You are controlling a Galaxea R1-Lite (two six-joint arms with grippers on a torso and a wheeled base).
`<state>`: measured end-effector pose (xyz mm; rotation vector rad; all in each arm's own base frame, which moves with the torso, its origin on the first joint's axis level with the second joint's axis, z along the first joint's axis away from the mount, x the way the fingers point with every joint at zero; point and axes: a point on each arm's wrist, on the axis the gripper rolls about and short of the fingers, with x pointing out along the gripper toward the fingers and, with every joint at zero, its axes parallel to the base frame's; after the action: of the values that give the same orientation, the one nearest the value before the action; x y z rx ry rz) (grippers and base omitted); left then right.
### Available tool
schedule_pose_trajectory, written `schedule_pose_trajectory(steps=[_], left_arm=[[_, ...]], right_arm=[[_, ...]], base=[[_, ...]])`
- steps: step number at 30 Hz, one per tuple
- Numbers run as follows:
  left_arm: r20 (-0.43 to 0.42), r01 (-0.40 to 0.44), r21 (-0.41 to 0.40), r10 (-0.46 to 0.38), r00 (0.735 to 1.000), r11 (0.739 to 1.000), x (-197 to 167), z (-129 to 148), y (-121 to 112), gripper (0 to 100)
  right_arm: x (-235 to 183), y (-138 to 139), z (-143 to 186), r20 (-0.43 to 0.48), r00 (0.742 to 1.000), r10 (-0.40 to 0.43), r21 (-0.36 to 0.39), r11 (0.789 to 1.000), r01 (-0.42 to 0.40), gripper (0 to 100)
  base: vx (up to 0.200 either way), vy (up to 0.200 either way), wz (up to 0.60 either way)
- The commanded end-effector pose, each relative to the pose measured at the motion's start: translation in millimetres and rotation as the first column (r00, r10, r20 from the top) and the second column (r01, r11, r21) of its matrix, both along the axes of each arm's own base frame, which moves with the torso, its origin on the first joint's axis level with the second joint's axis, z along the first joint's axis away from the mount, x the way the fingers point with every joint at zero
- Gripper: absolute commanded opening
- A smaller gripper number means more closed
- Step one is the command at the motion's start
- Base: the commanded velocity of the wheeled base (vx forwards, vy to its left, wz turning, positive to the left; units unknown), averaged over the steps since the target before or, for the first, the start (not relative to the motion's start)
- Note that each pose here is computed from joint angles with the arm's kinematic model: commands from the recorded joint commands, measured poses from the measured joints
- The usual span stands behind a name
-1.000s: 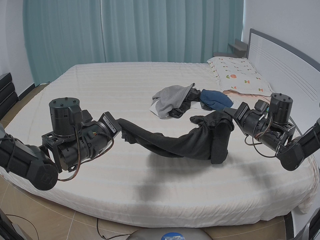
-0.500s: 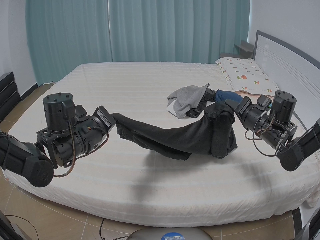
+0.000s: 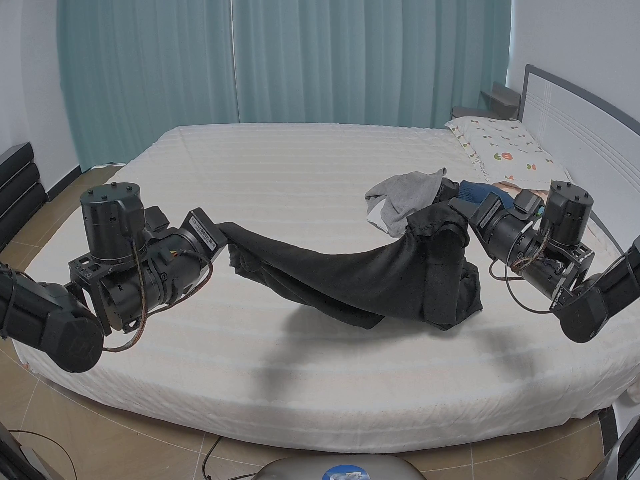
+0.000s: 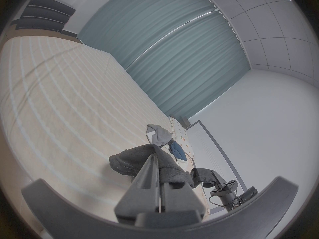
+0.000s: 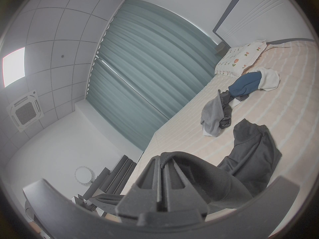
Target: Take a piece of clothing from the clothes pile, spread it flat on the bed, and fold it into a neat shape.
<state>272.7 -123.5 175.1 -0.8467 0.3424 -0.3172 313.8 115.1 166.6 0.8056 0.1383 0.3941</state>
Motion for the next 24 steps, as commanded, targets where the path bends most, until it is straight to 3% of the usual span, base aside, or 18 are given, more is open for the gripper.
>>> schedule_pose_trajectory(steps=[1,24], left_arm=[[0.005,-0.001,-0.003,0.001,1.0,1.0,-1.2,1.6,0.7,0],[0.006,-0.014,-0.004,0.014,1.0,1.0,1.4,2.0,5.0,0]], right_arm=[[-0.2,0.1,0.3,0.001,1.0,0.001,0.0,1.0,-0.001,0],[-0.8,-0.1,0.1,0.0,1.0,0.001,-0.002,1.0,-0.001,0]], base=[[0.0,0.2,0.0],[0.0,0.2,0.0]])
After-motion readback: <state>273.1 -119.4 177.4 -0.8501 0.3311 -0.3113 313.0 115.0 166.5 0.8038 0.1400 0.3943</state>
